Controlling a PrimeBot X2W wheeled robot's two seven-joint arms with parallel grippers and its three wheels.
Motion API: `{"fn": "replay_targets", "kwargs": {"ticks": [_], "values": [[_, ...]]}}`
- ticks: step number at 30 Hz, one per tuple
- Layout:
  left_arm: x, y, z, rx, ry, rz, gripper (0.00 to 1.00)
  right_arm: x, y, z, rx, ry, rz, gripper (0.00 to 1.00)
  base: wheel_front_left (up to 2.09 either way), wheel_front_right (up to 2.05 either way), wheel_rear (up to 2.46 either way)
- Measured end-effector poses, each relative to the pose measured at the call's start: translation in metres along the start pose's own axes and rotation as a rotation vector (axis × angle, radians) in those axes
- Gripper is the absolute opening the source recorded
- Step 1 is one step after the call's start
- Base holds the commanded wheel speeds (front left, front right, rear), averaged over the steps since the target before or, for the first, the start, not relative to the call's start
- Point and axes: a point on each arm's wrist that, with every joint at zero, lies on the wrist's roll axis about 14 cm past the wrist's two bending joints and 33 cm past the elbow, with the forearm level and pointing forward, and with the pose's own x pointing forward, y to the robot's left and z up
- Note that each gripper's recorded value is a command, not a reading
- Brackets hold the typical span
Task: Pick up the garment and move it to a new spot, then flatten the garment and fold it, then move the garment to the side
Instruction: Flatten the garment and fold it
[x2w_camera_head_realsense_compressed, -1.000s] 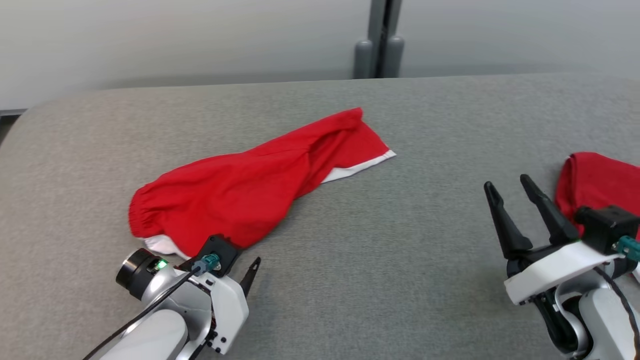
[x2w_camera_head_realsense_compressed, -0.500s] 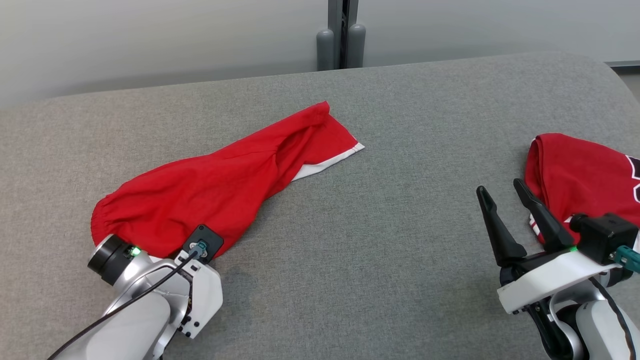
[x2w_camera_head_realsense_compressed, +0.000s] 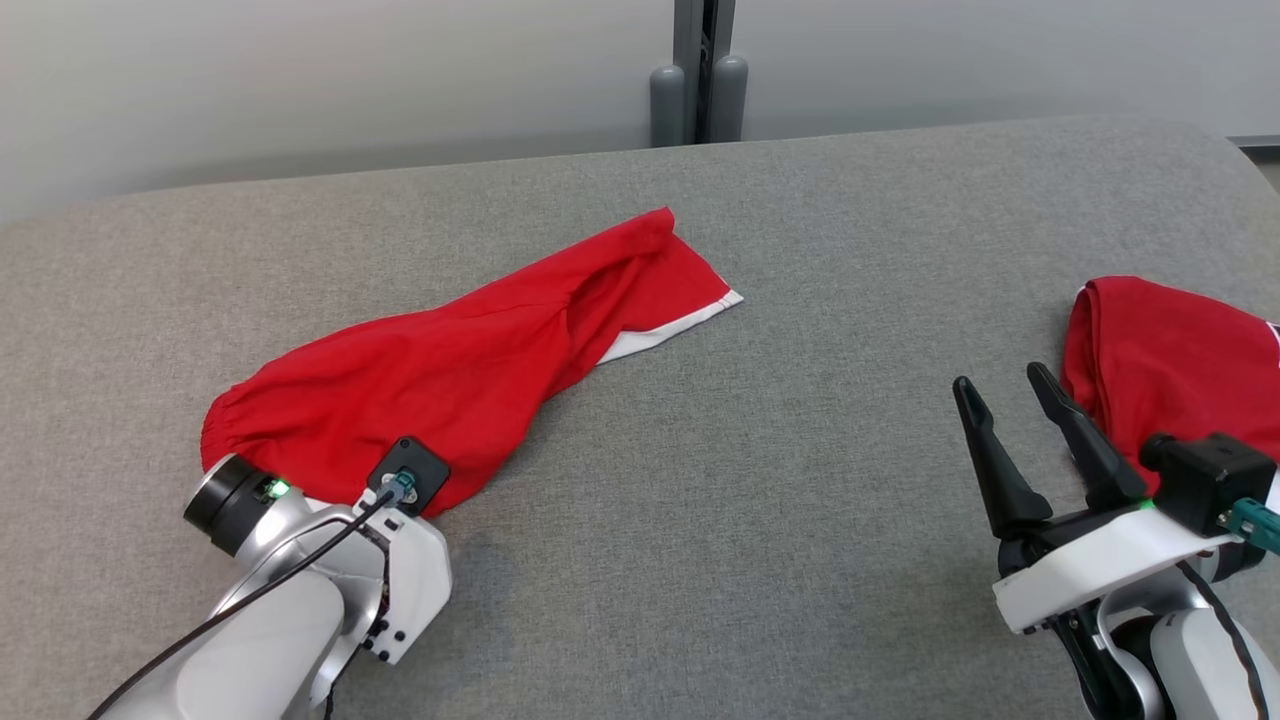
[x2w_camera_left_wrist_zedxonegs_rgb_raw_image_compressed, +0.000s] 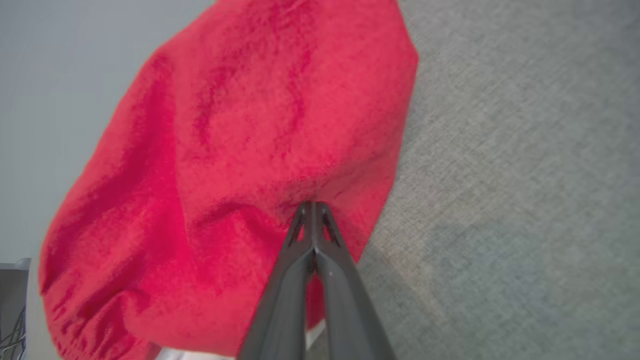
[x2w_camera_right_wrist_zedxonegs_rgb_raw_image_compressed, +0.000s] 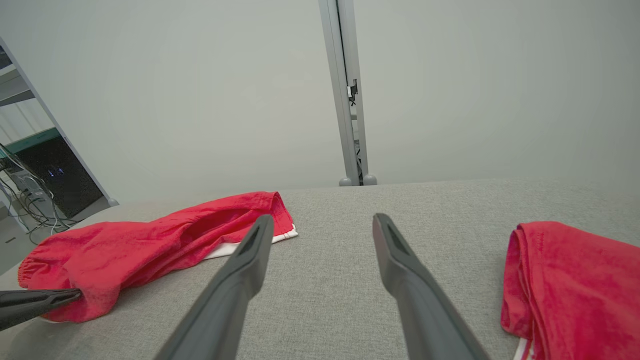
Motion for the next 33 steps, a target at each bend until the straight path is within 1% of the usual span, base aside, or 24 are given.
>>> {"fn": "replay_targets", "kwargs": {"ticks": [8,9,10,14,20,22,24,28,29,30,31,32,33], "values": [[-0.007,0.006,0.034,-0.045,-0.119,0.029,0.0,-0.001,0.002,-0.001,0.005,0.0,0.0,1.0,0.0,0.0,0.0],[-0.008,0.006,0.039,-0.049,-0.132,0.027,0.43,-0.001,0.002,-0.001,0.006,0.0,0.0,1.0,0.0,0.0,0.0],[-0.008,0.003,0.042,-0.056,-0.138,0.018,1.0,-0.001,0.001,-0.001,0.006,0.0,-0.001,1.0,0.0,0.0,0.0],[-0.008,-0.011,0.055,-0.062,-0.168,-0.027,1.0,-0.002,0.001,-0.003,0.009,0.007,-0.004,1.0,0.0,0.0,0.0],[0.002,-0.034,0.06,-0.017,-0.146,-0.087,1.0,-0.004,-0.002,-0.008,0.014,0.02,-0.017,1.0,0.0,0.0,0.0],[0.009,-0.034,0.056,0.006,-0.112,-0.082,1.0,-0.005,-0.005,-0.01,0.015,0.024,-0.026,1.0,0.0,0.0,0.0],[0.015,-0.029,0.047,0.041,-0.07,-0.051,1.0,-0.006,-0.008,-0.011,0.016,0.028,-0.035,1.0,0.0,0.0,0.0],[0.024,-0.02,0.046,0.089,-0.054,-0.012,1.0,-0.007,-0.012,-0.009,0.012,0.02,-0.046,1.0,0.0,0.0,0.0],[0.025,-0.02,0.047,0.09,-0.055,-0.011,0.9,-0.007,-0.012,-0.009,0.011,0.021,-0.048,1.0,0.0,0.0,0.0],[0.025,-0.02,0.047,0.089,-0.058,-0.01,0.5,-0.008,-0.013,-0.009,0.011,0.02,-0.05,1.0,0.0,0.0,0.0],[0.024,-0.019,0.048,0.082,-0.064,-0.009,0.17,-0.008,-0.013,-0.008,0.01,0.019,-0.051,1.0,0.0,0.0,0.0],[0.024,-0.018,0.051,0.069,-0.076,-0.008,0.0,-0.008,-0.013,-0.008,0.01,0.016,-0.051,1.0,0.0,0.0,0.0],[0.023,-0.016,0.054,0.065,-0.084,-0.004,0.0,-0.008,-0.013,-0.007,0.009,0.015,-0.051,1.0,0.0,0.0,0.0]]}}
